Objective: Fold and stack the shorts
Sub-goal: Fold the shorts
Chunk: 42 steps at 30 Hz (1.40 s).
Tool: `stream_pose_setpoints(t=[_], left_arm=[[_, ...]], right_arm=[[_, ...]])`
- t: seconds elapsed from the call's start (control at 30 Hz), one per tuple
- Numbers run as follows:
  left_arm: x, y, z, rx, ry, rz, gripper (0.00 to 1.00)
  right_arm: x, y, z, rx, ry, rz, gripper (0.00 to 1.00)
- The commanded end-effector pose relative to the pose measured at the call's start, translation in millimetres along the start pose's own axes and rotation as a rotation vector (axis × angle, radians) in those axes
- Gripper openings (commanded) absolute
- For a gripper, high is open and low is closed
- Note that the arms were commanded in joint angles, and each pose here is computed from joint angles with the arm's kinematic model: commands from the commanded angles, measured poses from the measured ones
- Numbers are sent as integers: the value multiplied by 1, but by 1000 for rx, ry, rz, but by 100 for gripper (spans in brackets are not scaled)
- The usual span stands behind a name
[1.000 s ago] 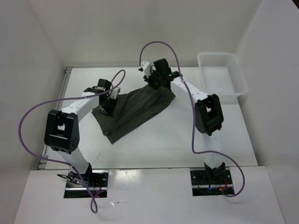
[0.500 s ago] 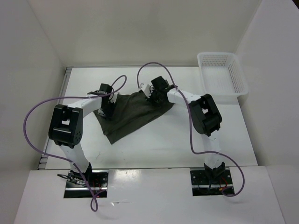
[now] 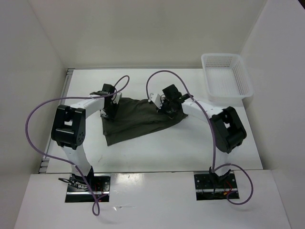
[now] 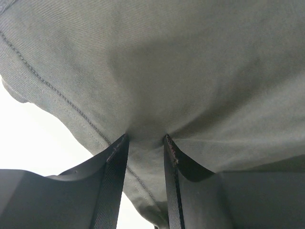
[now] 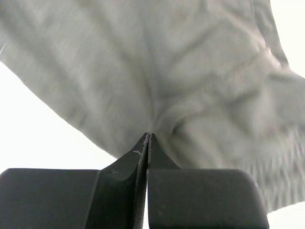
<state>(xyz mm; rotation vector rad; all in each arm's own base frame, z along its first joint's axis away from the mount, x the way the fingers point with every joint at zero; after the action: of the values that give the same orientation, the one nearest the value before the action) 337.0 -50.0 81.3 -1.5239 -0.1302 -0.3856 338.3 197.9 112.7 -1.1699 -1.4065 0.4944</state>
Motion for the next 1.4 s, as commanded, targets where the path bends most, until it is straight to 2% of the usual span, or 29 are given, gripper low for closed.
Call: stream_pose_setpoints(t=[0.0,0.07,0.23,0.37,0.4,0.47,0.57,0.6,0.7,0.73,0.93,1.13,1.27,1.3,1.33,1.37], left_arm=[[-4,32,11,81,-3,41,43],[-1,37,12,92,-3,49,43],[37,27,15,114,-15,-73,43],[62,-10,-6,62,20,-194,43],[68,-31,-14,36,34,-239,43],[64,-48,-38,-3,93,-236,44],[56,-67,-69,-88,166,-219,45],[54,-71,-76,-106,183,-220,45],[44,-64,-101,-155,243,-186,47],[40,-62,-113,-176,273,-174,47],[36,-41,-144,-183,342,-159,48],[25,-26,-152,-138,377,-135,48],[15,-18,-151,-115,391,-103,34],[15,-18,-150,-106,390,-105,24],[15,-18,-150,-106,390,-105,18],[16,-18,-149,-94,389,-107,13]], right_arm=[[-4,-31,21,10,-53,5,0],[-20,-30,37,48,-64,42,0],[-25,-43,44,54,-63,35,0],[9,-61,25,-42,0,-86,0],[18,-67,20,-65,20,-118,0],[34,-76,6,-82,127,-195,1],[38,-86,-28,-111,342,-286,14],[37,-87,-39,-132,394,-315,23],[15,-89,-75,-196,607,-350,39],[2,-87,-86,-216,682,-345,41],[-11,-76,-102,-220,784,-355,59],[-36,-65,-92,-192,855,-314,67],[-48,-51,-80,-176,885,-294,69],[-53,-45,-76,-164,903,-275,69],[-52,-45,-77,-169,899,-283,66],[-54,-41,-76,-163,904,-273,56]])
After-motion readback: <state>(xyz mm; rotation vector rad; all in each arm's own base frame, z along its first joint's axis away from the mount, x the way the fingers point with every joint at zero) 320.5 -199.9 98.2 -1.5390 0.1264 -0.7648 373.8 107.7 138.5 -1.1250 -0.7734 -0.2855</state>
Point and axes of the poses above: each gripper's point midway between its finger pads, its own y axis out along the fingers, its own z axis along the line the jaws close on, x = y × z, the point moved 7 cm from there along -y, back along the fingers, and after that the axes turned 4 degrees about -y, right-handed, at the moved point
